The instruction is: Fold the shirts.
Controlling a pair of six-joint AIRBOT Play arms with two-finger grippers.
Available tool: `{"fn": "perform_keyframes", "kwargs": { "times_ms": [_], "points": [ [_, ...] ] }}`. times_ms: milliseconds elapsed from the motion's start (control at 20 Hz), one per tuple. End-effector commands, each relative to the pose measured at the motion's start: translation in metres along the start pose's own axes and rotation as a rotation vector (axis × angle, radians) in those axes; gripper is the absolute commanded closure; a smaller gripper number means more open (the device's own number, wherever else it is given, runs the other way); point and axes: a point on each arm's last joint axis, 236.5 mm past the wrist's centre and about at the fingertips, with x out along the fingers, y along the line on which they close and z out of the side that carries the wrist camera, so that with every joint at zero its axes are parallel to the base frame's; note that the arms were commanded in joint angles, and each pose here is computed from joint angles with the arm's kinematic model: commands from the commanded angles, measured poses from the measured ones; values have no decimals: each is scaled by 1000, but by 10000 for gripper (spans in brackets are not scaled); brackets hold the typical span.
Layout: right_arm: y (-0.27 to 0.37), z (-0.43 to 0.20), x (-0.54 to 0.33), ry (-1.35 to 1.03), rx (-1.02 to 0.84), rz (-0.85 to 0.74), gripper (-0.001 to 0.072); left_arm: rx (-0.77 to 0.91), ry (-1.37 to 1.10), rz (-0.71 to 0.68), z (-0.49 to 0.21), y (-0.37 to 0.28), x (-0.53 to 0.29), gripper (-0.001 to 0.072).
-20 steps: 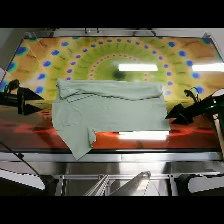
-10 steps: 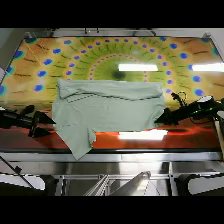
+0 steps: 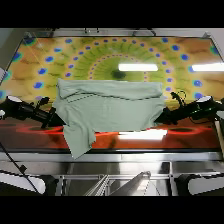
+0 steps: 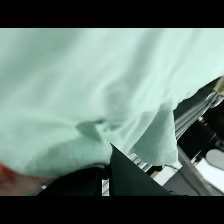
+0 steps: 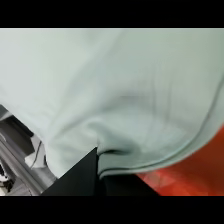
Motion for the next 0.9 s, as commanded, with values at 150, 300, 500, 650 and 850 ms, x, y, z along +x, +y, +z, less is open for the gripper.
{"fn": "perform_keyframes", "kwargs": {
  "times_ms": [150,300,500,650,850],
  "points": [
    [138,-6,-69,-171,-275,221,692,574,-250,-460,-40,-208,-96,685],
    [269,-11,-173,-581,-642,272,691,1135,-537,-778,-158,-344,-211,684],
    [415,-93,-324,-1270,-1065,39,692,1457,-990,-558,-272,-426,-287,684],
    [449,-147,-376,-1530,-1124,-147,693,1501,-1211,-327,-310,-448,-306,683],
    [414,-106,-366,-1400,-1020,-221,693,1434,-1211,-359,-295,-441,-327,683]
  ]
}}
